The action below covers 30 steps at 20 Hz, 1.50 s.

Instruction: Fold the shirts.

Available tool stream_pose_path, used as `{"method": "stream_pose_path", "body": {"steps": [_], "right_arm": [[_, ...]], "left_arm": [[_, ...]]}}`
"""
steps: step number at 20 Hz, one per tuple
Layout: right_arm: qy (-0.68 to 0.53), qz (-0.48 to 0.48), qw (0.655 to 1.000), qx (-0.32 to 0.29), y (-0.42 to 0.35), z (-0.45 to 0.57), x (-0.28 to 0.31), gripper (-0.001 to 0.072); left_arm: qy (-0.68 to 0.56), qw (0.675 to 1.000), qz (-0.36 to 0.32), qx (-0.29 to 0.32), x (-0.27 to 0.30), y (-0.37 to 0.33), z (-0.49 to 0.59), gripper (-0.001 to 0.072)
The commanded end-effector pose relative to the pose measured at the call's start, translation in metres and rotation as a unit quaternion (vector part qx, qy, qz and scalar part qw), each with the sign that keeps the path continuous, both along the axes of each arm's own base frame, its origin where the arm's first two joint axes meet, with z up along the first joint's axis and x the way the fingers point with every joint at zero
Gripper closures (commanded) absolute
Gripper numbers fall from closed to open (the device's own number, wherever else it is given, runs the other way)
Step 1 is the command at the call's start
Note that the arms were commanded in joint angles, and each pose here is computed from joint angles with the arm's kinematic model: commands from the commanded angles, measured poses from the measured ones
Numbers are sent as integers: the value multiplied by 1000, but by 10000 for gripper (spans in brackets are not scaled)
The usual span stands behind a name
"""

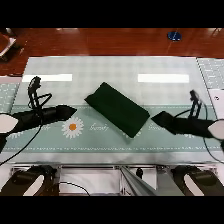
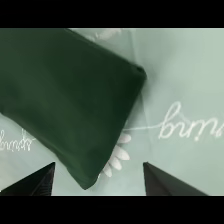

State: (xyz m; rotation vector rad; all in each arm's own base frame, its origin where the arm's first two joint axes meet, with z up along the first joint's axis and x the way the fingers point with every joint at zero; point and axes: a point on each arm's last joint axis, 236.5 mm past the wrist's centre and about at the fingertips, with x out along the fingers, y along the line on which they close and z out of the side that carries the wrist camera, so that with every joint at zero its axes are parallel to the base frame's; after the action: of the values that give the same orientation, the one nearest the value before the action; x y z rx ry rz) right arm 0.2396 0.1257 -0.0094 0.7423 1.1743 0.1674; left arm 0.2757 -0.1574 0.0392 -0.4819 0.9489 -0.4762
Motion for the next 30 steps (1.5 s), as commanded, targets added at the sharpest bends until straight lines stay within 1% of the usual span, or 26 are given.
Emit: {"method": "stream_pose_path", "body": {"steps": [1, 5, 8, 10, 13, 14, 15, 16, 17, 19, 22, 23, 25, 27, 29, 30], "right_arm": [[36, -65, 994, 75, 20, -43, -18, 86], [63, -26, 994, 86, 41, -62, -15, 86], [74, -12, 994, 84, 47, -71, 6, 86], [69, 15, 993, 95, 59, -74, 20, 86], [108, 38, 989, 94, 67, -92, 29, 97], [115, 49, 988, 96, 71, -96, 33, 139], [117, 65, 986, 98, 76, -96, 39, 302], [104, 99, 984, 102, 83, -91, 45, 607], [77, 143, 981, 110, 92, -77, 52, 674], [31, 199, 974, 102, 93, -38, 78, 675], [-48, 222, 972, 59, 74, 38, 135, 675], [-84, 240, 966, 52, 71, 69, 148, 675], [-150, 224, 963, 33, 53, 132, 181, 675], [-192, 184, 964, -22, 15, 185, 206, 675], [-202, 159, 964, -64, -24, 219, 208, 675], [-198, 150, 966, -74, -41, 231, 203, 675]], "left_arm": [[7, 1000, 1, 0, 0, 0, -4, 687], [19, 1000, 1, -4, 0, -2, -9, 687], [19, 1000, 2, -4, 1, -2, -9, 687], [19, 1000, 2, -4, 1, -2, -9, 687], [18, 1000, 1, -3, 1, -2, -9, 687], [18, 1000, 1, -3, 1, -2, -9, 687], [18, 1000, 1, -3, 1, -2, -9, 687], [18, 1000, 1, -3, 1, -2, -9, 687], [18, 1000, 1, -3, 1, -2, -9, 687], [19, 1000, 1, -4, 1, -2, -9, 687], [19, 1000, 2, -4, 1, -2, -9, 686], [19, 1000, 2, -4, 1, -2, -10, 687], [20, 1000, 2, -4, 0, -2, -10, 686], [21, 1000, 1, -4, 0, -2, -10, 686], [24, 1000, -2, -4, -2, -2, -11, 686], [24, 1000, -2, -4, -2, -3, -11, 687]]}}
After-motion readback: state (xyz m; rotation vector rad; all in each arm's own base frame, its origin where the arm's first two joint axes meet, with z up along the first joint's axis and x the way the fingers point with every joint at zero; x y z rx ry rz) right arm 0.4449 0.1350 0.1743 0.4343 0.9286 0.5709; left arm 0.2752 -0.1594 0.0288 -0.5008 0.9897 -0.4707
